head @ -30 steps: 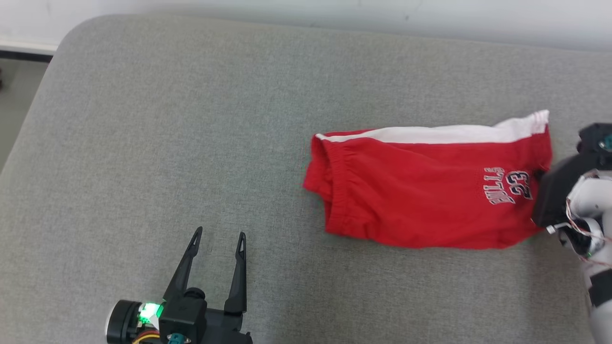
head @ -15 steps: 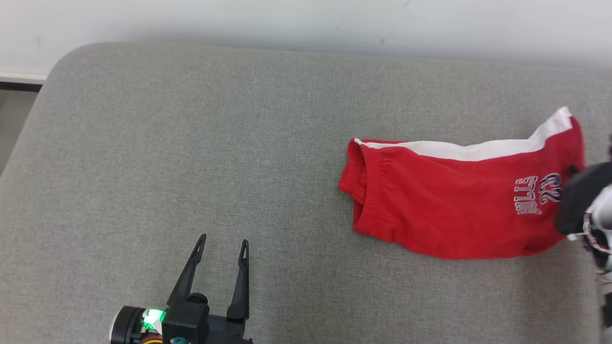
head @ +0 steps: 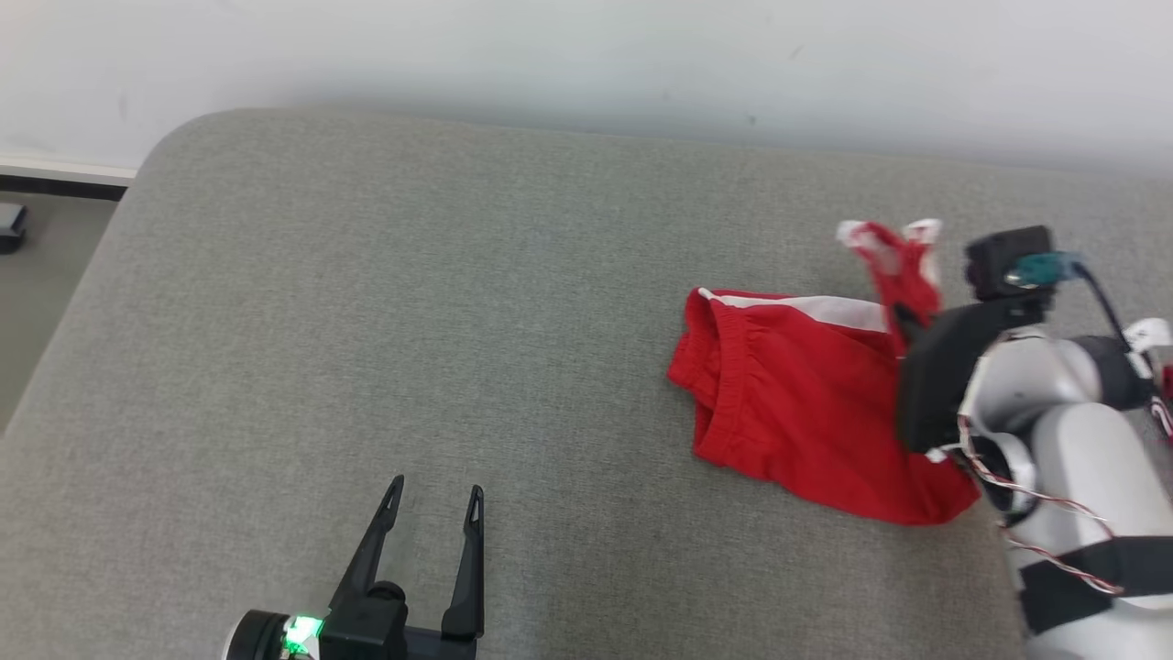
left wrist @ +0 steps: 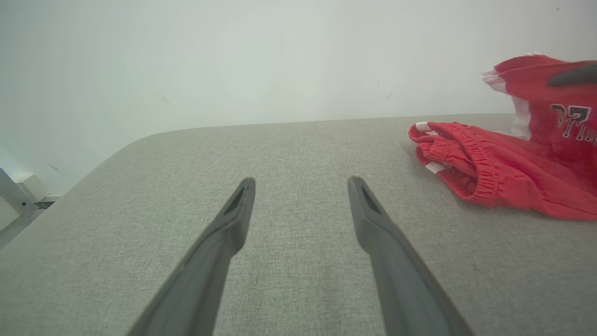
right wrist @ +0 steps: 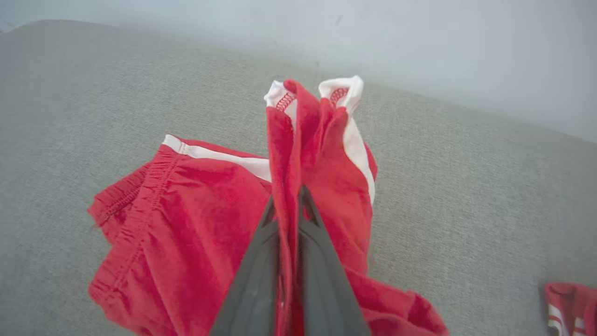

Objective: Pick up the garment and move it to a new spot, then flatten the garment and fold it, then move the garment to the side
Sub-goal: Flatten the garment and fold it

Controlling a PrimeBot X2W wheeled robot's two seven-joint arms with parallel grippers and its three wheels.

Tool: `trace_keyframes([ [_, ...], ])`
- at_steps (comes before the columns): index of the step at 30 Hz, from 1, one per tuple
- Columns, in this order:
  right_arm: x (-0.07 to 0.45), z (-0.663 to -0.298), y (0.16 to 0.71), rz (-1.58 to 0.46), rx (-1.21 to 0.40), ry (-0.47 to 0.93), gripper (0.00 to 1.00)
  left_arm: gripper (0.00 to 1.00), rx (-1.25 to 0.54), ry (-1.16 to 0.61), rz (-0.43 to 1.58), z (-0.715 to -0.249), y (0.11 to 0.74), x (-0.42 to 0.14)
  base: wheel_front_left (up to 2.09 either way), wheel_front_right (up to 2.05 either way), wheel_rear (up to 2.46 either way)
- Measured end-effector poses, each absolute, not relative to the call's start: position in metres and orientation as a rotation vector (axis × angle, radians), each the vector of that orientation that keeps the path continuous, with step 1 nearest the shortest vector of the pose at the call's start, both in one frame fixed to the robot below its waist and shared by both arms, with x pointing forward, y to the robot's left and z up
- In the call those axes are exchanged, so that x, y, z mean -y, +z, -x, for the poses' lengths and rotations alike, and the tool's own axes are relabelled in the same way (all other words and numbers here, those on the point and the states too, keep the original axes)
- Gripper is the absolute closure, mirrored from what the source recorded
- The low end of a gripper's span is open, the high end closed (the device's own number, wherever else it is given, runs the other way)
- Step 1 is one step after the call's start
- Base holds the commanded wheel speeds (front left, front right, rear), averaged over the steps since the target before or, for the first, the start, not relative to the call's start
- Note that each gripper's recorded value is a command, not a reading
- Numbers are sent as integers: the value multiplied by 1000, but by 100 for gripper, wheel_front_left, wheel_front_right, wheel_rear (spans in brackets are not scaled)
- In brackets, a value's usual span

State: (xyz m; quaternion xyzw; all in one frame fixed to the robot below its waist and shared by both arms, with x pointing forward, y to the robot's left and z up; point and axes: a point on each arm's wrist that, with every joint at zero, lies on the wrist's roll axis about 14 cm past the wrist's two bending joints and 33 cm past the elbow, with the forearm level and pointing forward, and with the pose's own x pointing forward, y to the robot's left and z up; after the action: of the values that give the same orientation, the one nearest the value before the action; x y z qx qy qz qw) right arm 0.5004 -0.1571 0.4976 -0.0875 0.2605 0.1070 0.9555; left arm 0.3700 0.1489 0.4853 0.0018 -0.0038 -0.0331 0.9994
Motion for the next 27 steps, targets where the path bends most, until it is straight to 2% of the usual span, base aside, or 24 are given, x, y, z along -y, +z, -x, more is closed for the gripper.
trace_keyframes([
  [8, 86, -502, 486, 158, -561, 369, 100, 0, 1, -34, 7, -361, 484, -158, 0, 0, 0],
  [17, 48, -505, 469, 149, -595, 442, 100, 0, -16, -10, 11, -360, 479, -164, 0, 0, 0],
  [18, 45, -505, 466, 144, -600, 447, 64, 0, -17, -8, 12, -360, 479, -165, 0, 0, 0],
  [19, 42, -505, 464, 138, -607, 451, 0, 0, -19, -6, 13, -360, 478, -165, 0, 0, 0],
  [23, 24, -504, 464, 60, -598, 493, 0, 0, -25, -3, 18, -361, 476, -166, 0, 0, 0],
  [27, 5, -507, 491, -68, -517, 546, 0, 0, -24, -4, 20, -364, 476, -165, 0, 0, 0],
])
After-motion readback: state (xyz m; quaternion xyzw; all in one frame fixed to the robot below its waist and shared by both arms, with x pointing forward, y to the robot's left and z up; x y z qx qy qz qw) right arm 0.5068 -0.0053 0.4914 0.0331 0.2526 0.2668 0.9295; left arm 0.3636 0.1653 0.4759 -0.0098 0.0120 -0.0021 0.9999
